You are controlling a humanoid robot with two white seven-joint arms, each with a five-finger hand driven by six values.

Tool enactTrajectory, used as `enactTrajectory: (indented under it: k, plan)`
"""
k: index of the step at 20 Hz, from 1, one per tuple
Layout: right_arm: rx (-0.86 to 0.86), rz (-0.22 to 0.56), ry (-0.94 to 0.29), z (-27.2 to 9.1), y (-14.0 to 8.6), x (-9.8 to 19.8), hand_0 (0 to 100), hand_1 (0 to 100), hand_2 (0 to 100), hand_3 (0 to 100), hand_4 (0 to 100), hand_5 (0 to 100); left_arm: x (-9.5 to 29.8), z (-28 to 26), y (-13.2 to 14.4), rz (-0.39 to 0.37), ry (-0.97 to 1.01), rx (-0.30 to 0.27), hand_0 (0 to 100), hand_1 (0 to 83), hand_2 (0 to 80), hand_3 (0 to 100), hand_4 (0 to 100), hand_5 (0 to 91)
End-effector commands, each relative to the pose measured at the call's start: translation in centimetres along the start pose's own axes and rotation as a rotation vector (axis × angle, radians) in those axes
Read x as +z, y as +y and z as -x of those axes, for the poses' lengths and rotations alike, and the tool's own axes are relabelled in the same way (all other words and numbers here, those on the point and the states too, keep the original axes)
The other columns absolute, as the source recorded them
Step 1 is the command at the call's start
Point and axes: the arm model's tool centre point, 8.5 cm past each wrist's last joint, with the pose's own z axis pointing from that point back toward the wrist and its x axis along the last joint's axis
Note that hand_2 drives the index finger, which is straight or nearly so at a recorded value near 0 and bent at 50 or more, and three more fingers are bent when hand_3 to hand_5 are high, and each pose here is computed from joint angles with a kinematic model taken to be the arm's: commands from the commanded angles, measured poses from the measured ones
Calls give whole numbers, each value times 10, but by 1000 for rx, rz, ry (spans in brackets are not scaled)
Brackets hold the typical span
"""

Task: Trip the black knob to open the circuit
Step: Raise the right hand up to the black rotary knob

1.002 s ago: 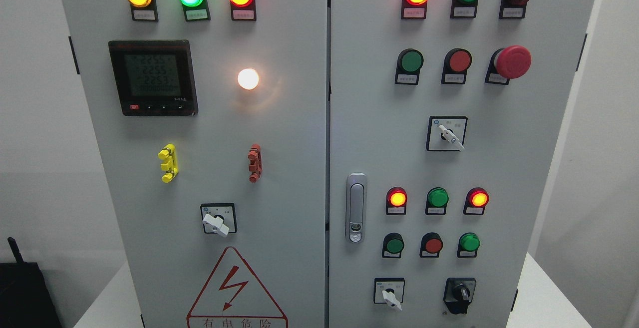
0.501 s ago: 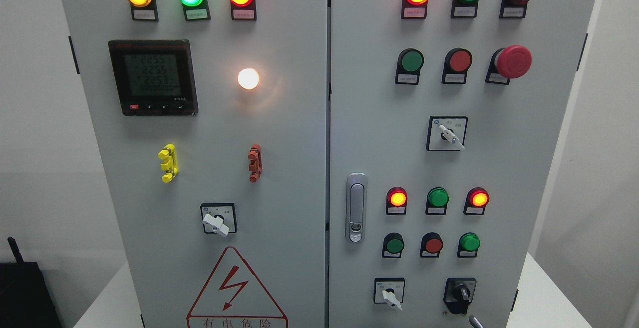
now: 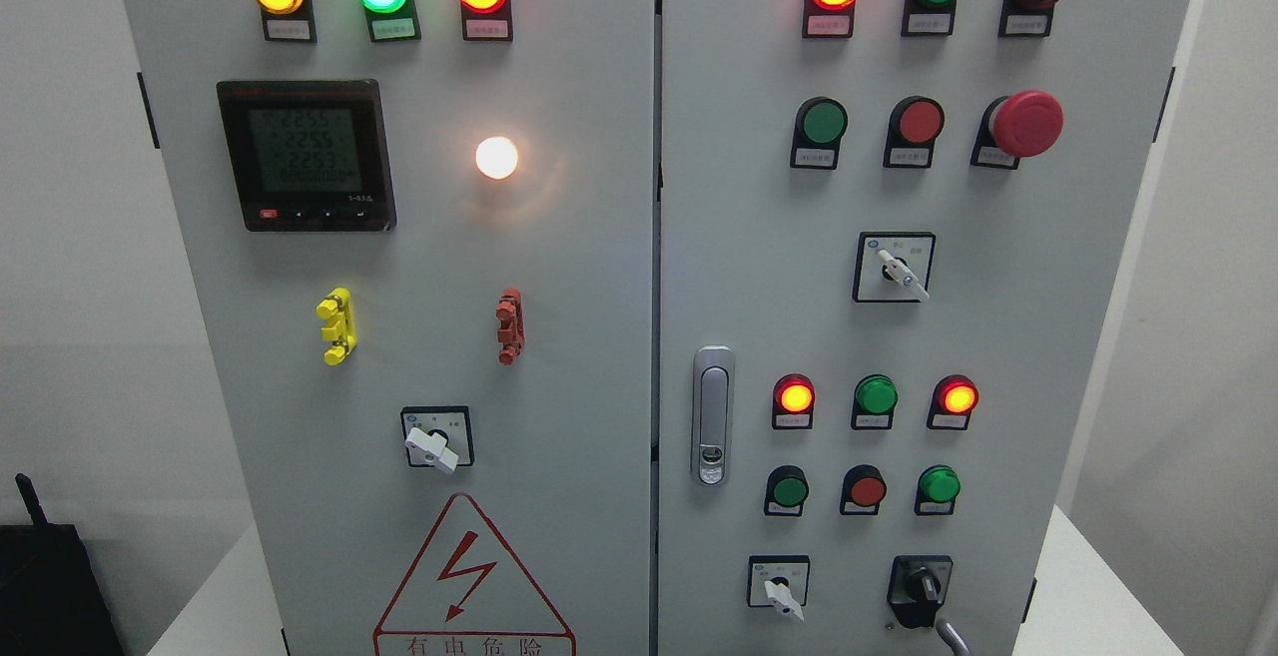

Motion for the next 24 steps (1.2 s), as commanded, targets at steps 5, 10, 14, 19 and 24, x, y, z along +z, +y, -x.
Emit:
enactTrajectory:
  k: [5,10,14,19,24]
  plan:
    - [1,2,-50,-14,-1,-10,1000,850,0,952,904,918,0,-2,-1,1,-4,4,120,389,0,0,0,0]
    - [-1,-4,-48,-14,2,-10,1000,851,0,953,904,918,0,-3,-1,1,-6,3,120,389,0,0,0,0]
    - [-2,-7,-49,-14,3,-11,1000,852,0,953,905,917,0,-2,-1,1,-4,4,120,389,0,0,0,0]
    - [-3,-12,-53,-15,5,-13,1000,852,0,953,905,918,0,-2,-1,1,-4,4,120,389,0,0,0,0]
    - [-4,-13,-57,-17,6,-16,1000,853,0,953,904,918,0,-3,-1,1,-6,3,120,389,0,0,0,0]
